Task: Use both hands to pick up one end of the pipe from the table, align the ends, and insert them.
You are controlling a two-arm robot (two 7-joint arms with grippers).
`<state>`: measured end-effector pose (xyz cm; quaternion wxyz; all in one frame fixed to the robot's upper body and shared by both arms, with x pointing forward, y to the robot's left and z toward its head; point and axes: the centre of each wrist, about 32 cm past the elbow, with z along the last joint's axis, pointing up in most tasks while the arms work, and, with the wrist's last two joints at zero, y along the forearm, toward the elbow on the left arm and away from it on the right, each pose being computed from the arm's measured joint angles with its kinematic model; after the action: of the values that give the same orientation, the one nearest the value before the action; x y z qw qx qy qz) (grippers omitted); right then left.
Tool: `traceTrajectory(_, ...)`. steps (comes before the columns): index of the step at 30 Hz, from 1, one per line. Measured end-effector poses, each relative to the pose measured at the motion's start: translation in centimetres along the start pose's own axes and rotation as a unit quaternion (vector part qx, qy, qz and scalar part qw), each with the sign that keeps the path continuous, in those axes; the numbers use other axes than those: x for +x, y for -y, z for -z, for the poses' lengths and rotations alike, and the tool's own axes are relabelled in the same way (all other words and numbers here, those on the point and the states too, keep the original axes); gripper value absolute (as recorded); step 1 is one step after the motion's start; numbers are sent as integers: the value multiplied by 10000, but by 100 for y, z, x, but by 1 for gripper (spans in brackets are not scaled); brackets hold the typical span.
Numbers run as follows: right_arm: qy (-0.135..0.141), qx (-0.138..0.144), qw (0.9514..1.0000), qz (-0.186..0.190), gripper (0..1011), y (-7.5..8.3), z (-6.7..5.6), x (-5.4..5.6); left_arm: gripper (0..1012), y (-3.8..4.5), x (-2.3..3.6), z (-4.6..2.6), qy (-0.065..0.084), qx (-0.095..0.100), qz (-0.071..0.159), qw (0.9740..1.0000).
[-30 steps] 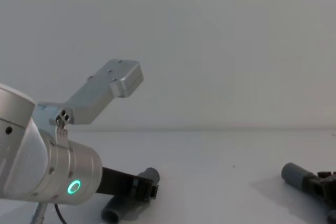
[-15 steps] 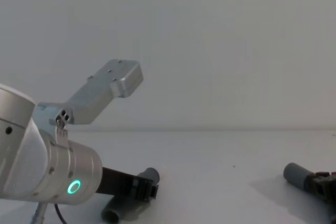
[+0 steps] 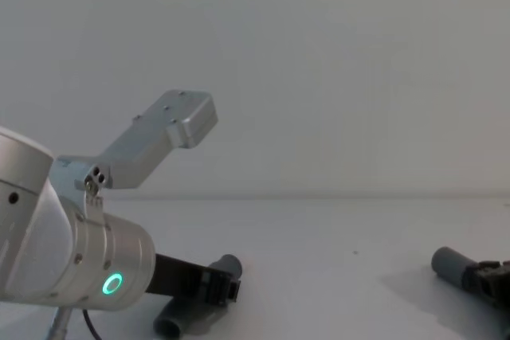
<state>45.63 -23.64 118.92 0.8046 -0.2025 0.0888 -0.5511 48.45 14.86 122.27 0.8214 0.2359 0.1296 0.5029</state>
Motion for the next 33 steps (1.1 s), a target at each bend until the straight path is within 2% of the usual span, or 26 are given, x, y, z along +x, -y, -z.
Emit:
traceTrajectory(9, 0, 0, 10000, 2, 85, 0, 0, 0, 370, 0, 0, 0, 0, 0, 0, 10000)
traceTrajectory(11, 0, 0, 10000, 6, 163, 0, 0, 1, 370, 0, 1, 0, 0, 0, -1, 10000)
traceTrajectory(14, -1, 0, 10000, 5, 223, 0, 0, 1, 370, 0, 0, 0, 0, 0, -1, 10000)
traceTrajectory(20, -2, -8, 10000, 2, 455, 0, 1, 0, 370, 0, 0, 0, 0, 0, 1, 10000)
traceTrajectory(21, -2, -8, 10000, 2, 455, 0, 1, 0, 370, 0, 0, 0, 0, 0, 1, 10000)
traceTrajectory(22, -2, -8, 10000, 1, 515, 0, 1, 0, 370, 0, 0, 0, 0, -1, 1, 10000)
traceTrajectory(24, -2, -8, 10000, 0, 544, 0, 1, 0, 370, 0, 0, 0, 0, 0, 1, 10000)
traceTrajectory(25, -2, -8, 10000, 0, 618, 0, 1, 0, 370, 0, 0, 0, 0, 0, 1, 10000)
traceTrajectory(26, -2, -8, 10000, 0, 635, 0, 1, 0, 370, 0, 0, 0, 0, -1, 1, 10000)
traceTrajectory(27, -2, -8, 10000, 0, 694, 0, 1, 0, 370, 0, 0, 0, 0, -1, 1, 10000)
traceTrajectory(30, -2, -8, 10000, -1, 784, 0, 0, 0, 370, 0, 0, 0, 0, 0, 1, 10000)
traceTrajectory(31, -2, -8, 10000, -1, 784, 0, 1, 0, 370, 0, 0, 0, 0, -1, 1, 10000)
traceTrajectory(33, -2, -7, 10000, -1, 860, 0, 0, 0, 370, 0, 0, 0, 0, 0, 1, 10000)
